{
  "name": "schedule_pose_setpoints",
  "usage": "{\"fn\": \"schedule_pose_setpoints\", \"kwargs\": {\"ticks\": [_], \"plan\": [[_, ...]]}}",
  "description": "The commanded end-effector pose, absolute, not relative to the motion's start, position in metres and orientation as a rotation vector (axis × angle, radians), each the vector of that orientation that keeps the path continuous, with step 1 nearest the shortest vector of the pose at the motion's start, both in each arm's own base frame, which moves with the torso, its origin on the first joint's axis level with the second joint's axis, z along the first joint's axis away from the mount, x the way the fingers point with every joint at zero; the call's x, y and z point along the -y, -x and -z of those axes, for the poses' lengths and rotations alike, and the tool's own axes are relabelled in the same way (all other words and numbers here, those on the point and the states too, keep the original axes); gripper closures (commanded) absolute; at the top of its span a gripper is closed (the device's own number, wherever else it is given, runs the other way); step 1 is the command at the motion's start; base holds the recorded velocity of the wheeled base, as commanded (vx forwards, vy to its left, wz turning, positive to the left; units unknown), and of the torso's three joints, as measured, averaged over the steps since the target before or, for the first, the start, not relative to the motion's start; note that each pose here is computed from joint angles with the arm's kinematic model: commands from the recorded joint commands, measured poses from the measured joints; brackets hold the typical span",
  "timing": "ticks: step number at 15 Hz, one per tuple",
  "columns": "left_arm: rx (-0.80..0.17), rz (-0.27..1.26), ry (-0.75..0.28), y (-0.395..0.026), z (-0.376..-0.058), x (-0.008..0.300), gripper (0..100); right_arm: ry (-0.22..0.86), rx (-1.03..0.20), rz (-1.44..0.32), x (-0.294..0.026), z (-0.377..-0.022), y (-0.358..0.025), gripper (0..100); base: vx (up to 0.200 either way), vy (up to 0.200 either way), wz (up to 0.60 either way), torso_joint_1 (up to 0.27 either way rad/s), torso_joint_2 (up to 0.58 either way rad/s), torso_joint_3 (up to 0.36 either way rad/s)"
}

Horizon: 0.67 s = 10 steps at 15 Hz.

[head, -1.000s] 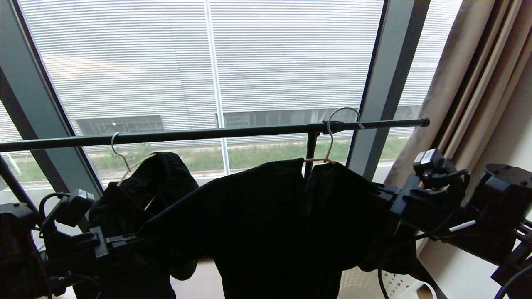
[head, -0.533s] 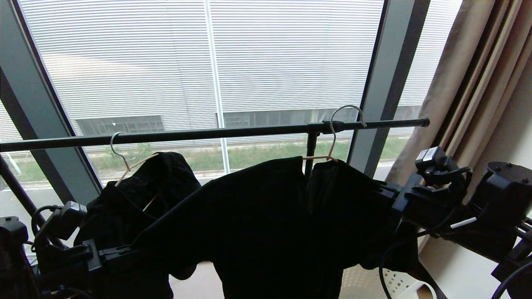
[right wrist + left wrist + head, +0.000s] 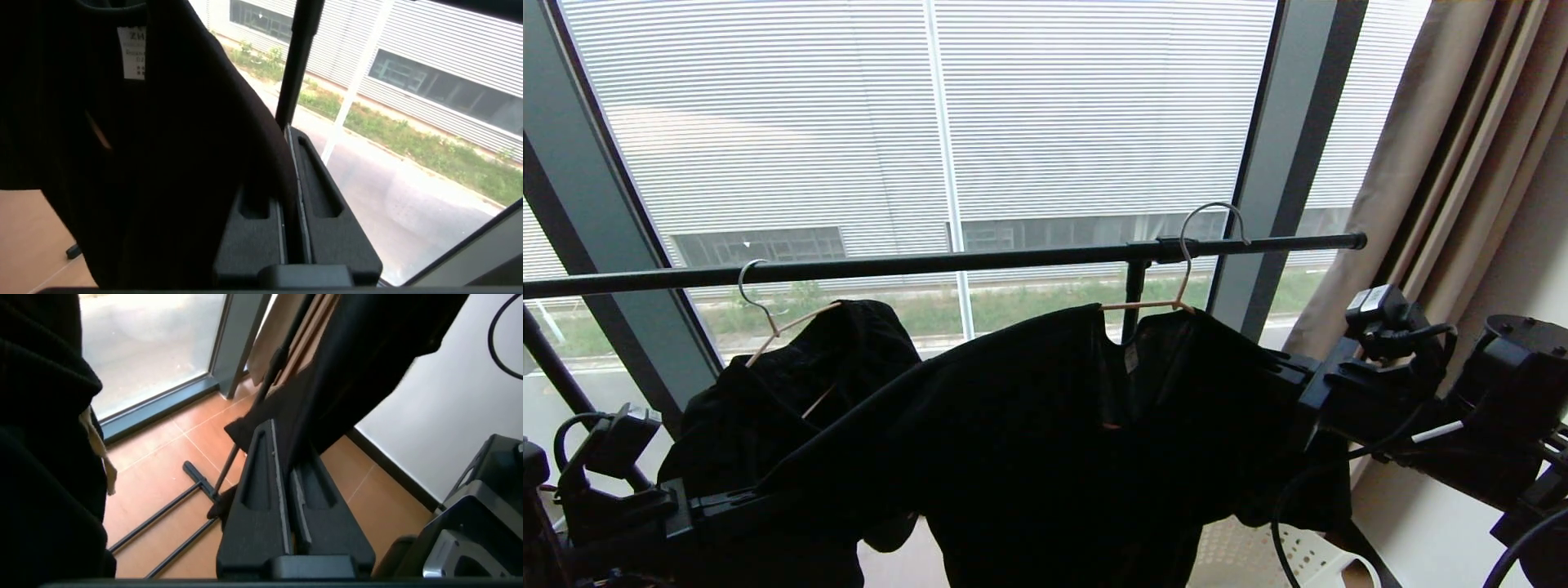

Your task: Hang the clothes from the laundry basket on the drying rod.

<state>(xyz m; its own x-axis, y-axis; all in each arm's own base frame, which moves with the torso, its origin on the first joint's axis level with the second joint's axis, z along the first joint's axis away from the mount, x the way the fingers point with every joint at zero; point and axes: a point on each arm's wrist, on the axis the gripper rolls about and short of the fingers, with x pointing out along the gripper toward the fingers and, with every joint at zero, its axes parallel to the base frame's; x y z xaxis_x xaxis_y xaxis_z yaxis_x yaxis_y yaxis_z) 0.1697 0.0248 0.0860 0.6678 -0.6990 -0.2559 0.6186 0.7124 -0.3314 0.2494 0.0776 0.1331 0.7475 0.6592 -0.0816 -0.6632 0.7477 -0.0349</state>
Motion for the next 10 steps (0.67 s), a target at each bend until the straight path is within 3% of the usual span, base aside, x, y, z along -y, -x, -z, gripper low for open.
{"fn": "schedule_pose_setpoints", "kwargs": {"ticks": [1, 10], "plan": [[-0.385, 0.743, 0.23, -0.1685, -0.085, -0.0258, 100, 0.064, -0.066, -0.719, -0.0762, -0.1328, -0.25, 100, 0.0, 0.0, 0.0, 0.0, 0.0, 0.0], [-0.383, 0.74, 0.228, -0.1685, -0.0848, -0.0266, 100, 0.048, -0.054, -0.732, -0.0684, -0.1367, -0.251, 100, 0.0, 0.0, 0.0, 0.0, 0.0, 0.0]]}}
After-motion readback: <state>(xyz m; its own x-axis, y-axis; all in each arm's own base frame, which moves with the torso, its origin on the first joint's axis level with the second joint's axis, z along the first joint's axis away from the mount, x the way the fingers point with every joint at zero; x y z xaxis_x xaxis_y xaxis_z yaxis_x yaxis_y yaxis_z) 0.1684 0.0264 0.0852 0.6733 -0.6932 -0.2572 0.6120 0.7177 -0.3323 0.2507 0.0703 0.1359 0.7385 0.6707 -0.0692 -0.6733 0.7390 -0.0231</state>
